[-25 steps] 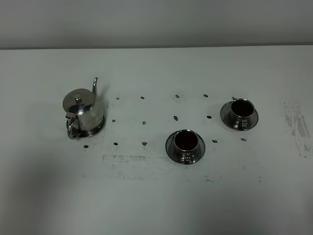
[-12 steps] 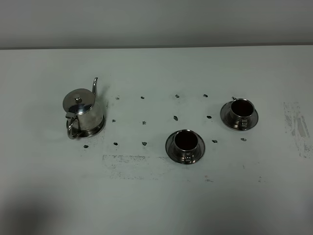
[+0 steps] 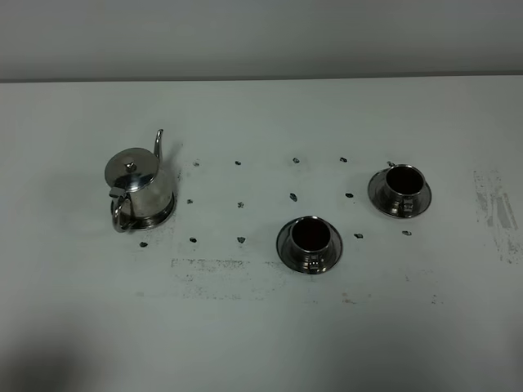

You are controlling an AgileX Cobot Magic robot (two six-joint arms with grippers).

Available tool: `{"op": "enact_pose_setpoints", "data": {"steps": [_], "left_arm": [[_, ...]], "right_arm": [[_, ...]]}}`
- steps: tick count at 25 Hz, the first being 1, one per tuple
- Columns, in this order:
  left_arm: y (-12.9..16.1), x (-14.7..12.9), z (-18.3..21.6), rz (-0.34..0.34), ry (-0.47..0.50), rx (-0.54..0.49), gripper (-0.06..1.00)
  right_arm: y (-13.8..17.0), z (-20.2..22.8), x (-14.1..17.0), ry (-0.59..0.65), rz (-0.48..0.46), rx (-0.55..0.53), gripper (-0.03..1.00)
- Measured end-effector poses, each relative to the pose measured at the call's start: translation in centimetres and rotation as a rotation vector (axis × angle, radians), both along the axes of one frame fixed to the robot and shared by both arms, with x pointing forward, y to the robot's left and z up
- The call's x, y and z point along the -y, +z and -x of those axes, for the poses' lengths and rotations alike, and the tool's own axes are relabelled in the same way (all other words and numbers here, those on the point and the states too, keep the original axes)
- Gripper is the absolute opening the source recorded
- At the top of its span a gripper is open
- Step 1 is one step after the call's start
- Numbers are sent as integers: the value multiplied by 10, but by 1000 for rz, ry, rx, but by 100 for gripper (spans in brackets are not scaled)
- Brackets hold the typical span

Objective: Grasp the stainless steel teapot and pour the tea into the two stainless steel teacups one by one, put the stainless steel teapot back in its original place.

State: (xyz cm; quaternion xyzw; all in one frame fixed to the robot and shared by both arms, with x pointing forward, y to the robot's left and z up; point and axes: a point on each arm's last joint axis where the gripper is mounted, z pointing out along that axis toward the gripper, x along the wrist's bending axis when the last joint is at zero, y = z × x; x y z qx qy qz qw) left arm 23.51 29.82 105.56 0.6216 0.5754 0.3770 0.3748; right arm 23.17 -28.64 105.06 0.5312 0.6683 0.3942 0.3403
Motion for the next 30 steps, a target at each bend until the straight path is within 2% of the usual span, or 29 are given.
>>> {"op": "enact_pose_setpoints", "data": {"steps": [30], "left_arm": [[0, -2, 1, 3, 15, 1, 51]], "right_arm": [[0, 0, 0, 0, 0, 0, 37]]}}
